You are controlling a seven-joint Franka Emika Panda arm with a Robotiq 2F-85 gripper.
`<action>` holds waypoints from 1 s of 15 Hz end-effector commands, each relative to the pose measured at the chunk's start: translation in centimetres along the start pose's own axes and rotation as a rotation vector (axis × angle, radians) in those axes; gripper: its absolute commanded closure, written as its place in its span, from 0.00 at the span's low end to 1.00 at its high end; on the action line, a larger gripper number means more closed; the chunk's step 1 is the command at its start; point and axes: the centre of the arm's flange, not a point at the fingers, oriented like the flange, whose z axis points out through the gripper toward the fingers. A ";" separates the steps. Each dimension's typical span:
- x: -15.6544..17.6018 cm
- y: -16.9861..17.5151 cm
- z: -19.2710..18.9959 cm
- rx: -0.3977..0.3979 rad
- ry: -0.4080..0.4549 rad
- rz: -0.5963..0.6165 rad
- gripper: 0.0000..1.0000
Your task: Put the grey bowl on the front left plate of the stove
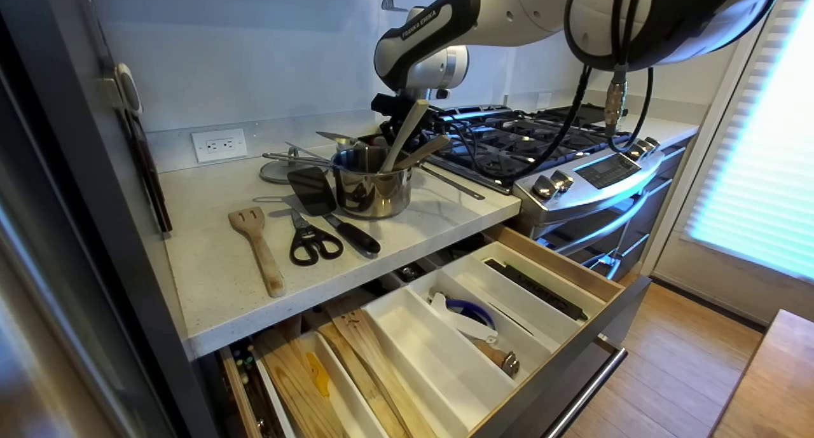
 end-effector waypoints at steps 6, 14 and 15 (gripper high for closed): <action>1.6 -0.1 -2.4 0.003 0.035 0.046 0.98; 1.3 0.7 -9.4 -0.022 0.119 0.052 0.98; 0.9 1.4 -10.1 -0.045 0.113 0.066 0.98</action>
